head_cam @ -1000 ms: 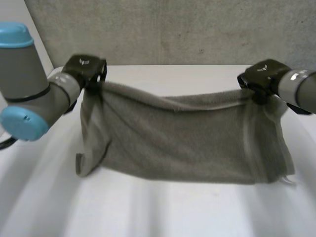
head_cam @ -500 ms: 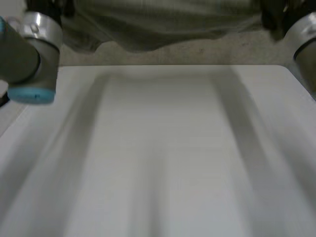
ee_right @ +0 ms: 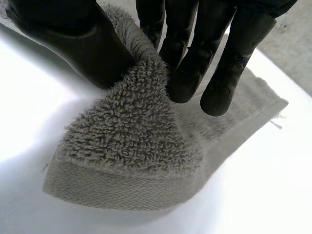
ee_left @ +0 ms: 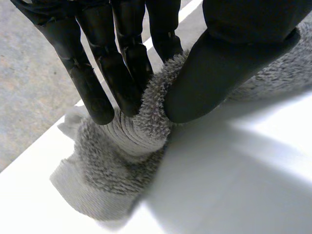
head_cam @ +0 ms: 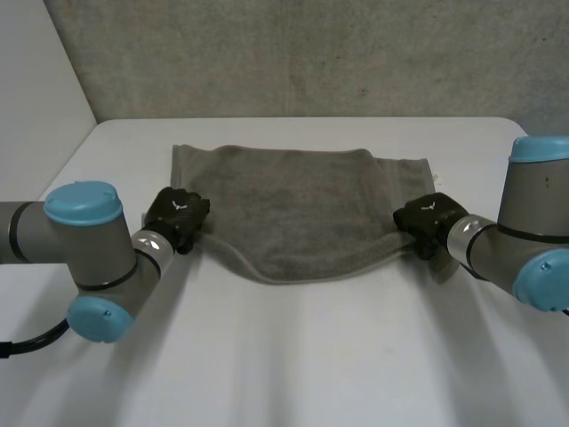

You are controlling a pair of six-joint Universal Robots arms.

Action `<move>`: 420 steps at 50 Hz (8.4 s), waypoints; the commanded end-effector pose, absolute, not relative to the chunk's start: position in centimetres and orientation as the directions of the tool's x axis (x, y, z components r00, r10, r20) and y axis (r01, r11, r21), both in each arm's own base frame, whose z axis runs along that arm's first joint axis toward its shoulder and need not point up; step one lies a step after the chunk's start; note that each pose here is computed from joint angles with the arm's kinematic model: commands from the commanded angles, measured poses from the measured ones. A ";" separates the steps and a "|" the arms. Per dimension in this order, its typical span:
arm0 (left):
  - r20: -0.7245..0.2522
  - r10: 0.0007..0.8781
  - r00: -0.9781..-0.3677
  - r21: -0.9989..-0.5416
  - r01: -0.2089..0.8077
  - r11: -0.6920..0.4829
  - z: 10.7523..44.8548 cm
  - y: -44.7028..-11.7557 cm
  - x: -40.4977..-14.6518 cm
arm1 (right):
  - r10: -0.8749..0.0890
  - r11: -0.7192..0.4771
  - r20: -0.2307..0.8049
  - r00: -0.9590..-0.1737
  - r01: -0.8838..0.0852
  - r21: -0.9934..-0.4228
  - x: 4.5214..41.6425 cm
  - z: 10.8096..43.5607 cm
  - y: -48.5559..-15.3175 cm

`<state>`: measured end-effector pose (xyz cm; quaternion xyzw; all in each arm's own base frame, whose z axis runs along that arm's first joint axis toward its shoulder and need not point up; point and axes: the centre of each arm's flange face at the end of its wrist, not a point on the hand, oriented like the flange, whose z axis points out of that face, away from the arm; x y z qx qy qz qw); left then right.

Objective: Fold the towel.

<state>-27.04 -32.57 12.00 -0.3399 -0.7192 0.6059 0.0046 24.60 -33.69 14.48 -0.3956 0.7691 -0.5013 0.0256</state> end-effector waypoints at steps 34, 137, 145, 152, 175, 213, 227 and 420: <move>-0.573 0.484 -0.661 -0.769 0.638 -0.039 15.1 -35.6 -24.7 | -0.615 0.205 0.394 -0.683 -0.621 -0.757 21.8 14.1 -31.9; -0.318 0.575 -0.753 -0.863 0.482 0.154 17.6 -23.2 -19.8 | -0.692 0.226 0.346 -0.634 -0.645 -0.730 17.6 20.1 -24.9; -0.317 0.584 -0.747 -0.854 0.492 0.166 17.1 -22.8 -19.7 | -0.702 0.245 0.309 -0.641 -0.626 -0.741 17.2 19.6 -24.7; -0.323 0.588 -0.742 -0.847 0.503 0.170 16.9 -22.6 -19.7 | -0.714 0.247 0.288 -0.639 -0.613 -0.750 17.2 19.5 -24.6; -0.325 0.604 -0.728 -0.834 0.522 0.180 18.1 -16.0 -18.7 | -0.715 0.256 0.278 -0.641 -0.611 -0.749 17.1 18.4 -24.8; -0.318 0.646 -0.694 -0.764 0.591 0.259 13.9 -18.6 -18.5 | -0.711 0.248 0.287 -0.642 -0.611 -0.752 17.1 18.2 -24.9; -0.310 0.650 -0.694 -0.759 0.592 0.270 13.2 -18.8 -18.6 | -0.708 0.245 0.291 -0.644 -0.610 -0.753 17.0 18.0 -25.2; -0.582 0.293 -0.758 -0.813 0.536 -0.229 12.9 -43.0 -29.8 | -0.500 -0.027 0.533 -0.683 -0.603 -0.798 24.5 14.2 -41.3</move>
